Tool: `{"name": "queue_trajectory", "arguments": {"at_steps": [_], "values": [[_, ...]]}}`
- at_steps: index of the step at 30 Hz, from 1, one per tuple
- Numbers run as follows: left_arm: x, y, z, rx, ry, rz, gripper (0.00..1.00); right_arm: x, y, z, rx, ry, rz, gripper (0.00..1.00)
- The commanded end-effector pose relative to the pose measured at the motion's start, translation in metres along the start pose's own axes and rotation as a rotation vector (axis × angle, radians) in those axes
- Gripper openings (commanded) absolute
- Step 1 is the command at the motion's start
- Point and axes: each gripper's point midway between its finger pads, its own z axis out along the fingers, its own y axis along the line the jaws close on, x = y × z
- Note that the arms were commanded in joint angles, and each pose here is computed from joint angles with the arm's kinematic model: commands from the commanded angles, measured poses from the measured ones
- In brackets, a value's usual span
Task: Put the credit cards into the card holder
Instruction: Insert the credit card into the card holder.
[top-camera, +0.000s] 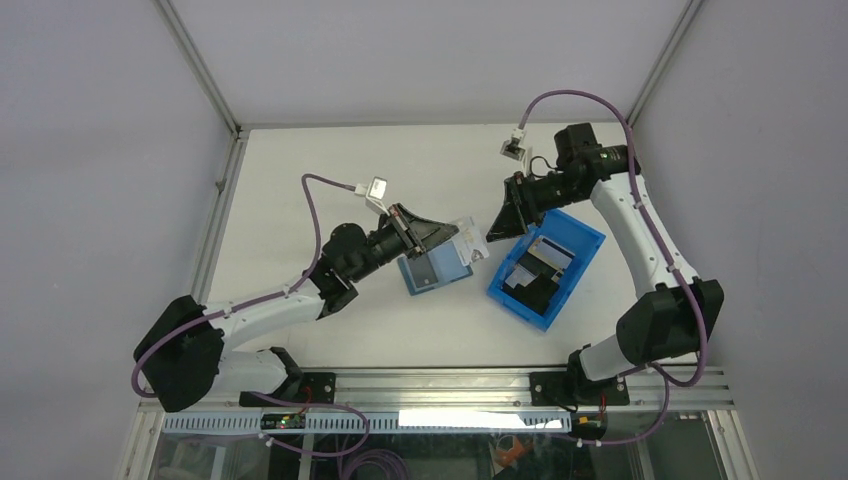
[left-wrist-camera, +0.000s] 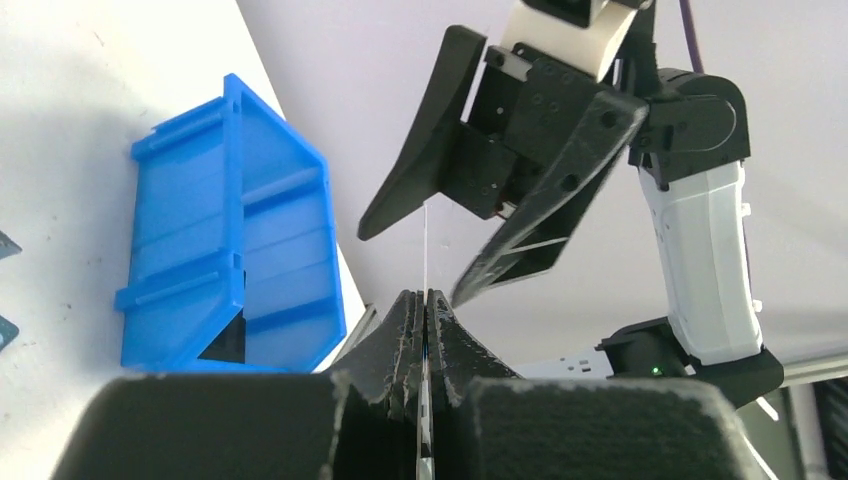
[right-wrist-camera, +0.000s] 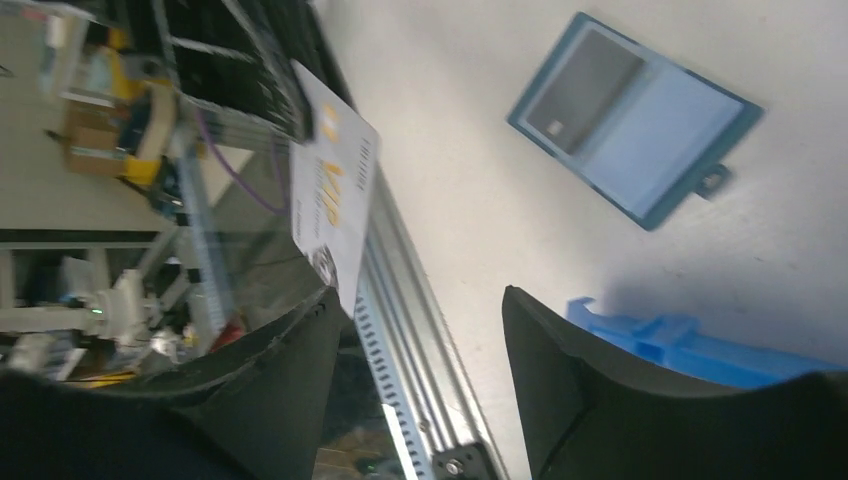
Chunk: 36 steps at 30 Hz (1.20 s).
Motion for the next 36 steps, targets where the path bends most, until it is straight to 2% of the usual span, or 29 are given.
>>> {"name": "queue_trajectory", "arguments": {"at_steps": [1, 11, 22, 36], "values": [[-0.006, -0.008, 0.005, 0.066, -0.005, -0.130, 0.00, -0.032, 0.033, 0.001, -0.194, -0.115, 0.123, 0.64], [0.009, -0.028, 0.016, 0.226, 0.109, -0.077, 0.00, -0.022, 0.041, 0.020, -0.264, -0.104, 0.241, 0.62], [0.013, -0.030, 0.016, 0.266, 0.125, -0.075, 0.00, -0.041, 0.056, 0.014, -0.384, -0.127, 0.265, 0.31], [0.010, -0.028, 0.003, 0.288, 0.177, -0.076, 0.00, -0.028, 0.056, 0.012, -0.344, -0.117, 0.209, 0.28]]}}
